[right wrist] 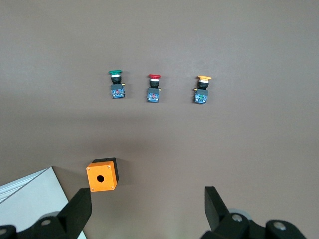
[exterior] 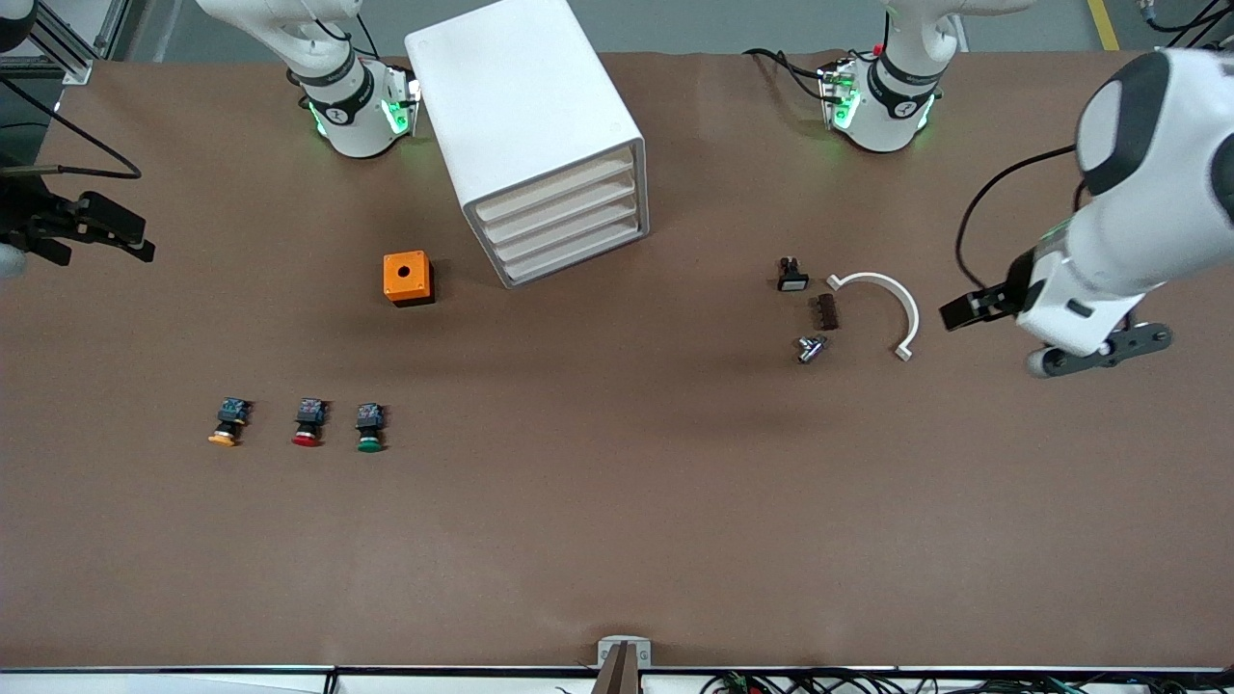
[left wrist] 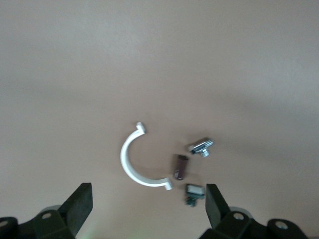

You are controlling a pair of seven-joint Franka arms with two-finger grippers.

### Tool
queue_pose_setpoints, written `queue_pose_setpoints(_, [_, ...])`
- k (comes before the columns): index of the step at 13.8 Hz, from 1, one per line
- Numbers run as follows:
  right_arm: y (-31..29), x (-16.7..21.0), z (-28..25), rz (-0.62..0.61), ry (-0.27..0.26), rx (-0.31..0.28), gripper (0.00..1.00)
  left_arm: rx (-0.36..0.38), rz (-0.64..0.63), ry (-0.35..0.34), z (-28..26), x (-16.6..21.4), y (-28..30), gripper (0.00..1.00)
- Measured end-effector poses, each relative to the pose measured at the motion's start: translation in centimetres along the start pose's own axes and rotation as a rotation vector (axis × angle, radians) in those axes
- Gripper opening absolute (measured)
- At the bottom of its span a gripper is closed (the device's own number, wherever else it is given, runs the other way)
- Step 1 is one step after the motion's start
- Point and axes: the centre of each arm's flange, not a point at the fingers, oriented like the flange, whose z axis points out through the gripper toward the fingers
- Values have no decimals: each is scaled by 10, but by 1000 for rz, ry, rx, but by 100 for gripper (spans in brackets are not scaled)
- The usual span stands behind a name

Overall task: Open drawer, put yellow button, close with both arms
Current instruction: 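Move the left gripper toward the white cabinet's drawer handle, then pull the drawer open with the left gripper while the right gripper grasps the yellow button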

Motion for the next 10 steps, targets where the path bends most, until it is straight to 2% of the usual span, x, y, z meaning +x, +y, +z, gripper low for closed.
queue_pose_setpoints(3, [4,0,-1,6,7,-4,100,-4,-212,-54,39,-10,56,100])
queue_pose_setpoints(5, [7,6,11,8,-12,-16,100,-7,-362,-116,65,-19,87,100])
queue_pose_setpoints(8, [17,46,70,13,-66,-45,100,-22,-656,-226,91,-22,121,100])
queue_pose_setpoints(10, [33,64,99,31,-81,-66,100,-7,-809,-313,112,-28,141,100])
